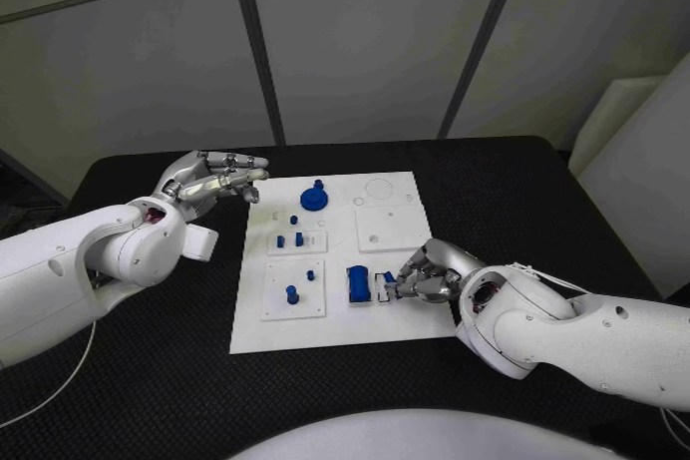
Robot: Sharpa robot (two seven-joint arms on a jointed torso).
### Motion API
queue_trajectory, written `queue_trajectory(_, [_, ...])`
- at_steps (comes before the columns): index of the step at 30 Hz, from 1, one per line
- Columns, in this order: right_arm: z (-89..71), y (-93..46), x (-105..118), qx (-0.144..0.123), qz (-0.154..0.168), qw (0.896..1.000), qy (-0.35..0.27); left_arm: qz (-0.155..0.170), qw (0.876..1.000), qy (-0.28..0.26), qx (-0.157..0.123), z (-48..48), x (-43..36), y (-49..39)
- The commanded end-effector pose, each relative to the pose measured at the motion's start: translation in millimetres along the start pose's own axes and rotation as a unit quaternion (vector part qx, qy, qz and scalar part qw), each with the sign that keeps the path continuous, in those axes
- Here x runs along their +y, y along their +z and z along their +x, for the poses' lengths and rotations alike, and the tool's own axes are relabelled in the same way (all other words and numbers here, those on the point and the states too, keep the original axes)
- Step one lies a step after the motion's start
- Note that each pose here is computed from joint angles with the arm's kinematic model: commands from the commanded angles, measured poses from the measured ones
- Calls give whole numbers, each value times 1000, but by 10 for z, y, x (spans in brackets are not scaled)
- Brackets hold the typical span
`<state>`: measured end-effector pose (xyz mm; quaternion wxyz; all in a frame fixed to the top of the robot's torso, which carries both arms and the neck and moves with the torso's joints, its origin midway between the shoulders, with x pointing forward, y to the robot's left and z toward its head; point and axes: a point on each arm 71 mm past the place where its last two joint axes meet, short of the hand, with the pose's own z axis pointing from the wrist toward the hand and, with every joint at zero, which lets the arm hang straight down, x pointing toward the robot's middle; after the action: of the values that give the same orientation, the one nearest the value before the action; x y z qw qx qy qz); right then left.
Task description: Assemble the parts on the task board
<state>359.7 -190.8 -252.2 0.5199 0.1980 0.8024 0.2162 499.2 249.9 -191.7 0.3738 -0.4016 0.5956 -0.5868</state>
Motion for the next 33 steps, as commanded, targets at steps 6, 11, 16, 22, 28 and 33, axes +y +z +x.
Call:
queue_trajectory(6, [73,52,53,19,6,1000,19,3,1000,-3,3,15,-14,5])
queue_trajectory(11, [95,69,43,30,13,999,11,2,1000,-2,3,12,-14,3])
queue_trajectory(16, [107,76,40,36,16,999,6,2,1000,-3,4,13,-13,3])
queue_trajectory(22, [110,78,45,36,16,999,2,1,1000,-3,4,12,-12,3])
queue_trajectory(28, [102,82,51,29,13,999,0,1,1000,-3,4,13,-12,4])
queue_trajectory(33, [89,88,51,21,10,1000,1,1,1000,-3,4,11,-11,4])
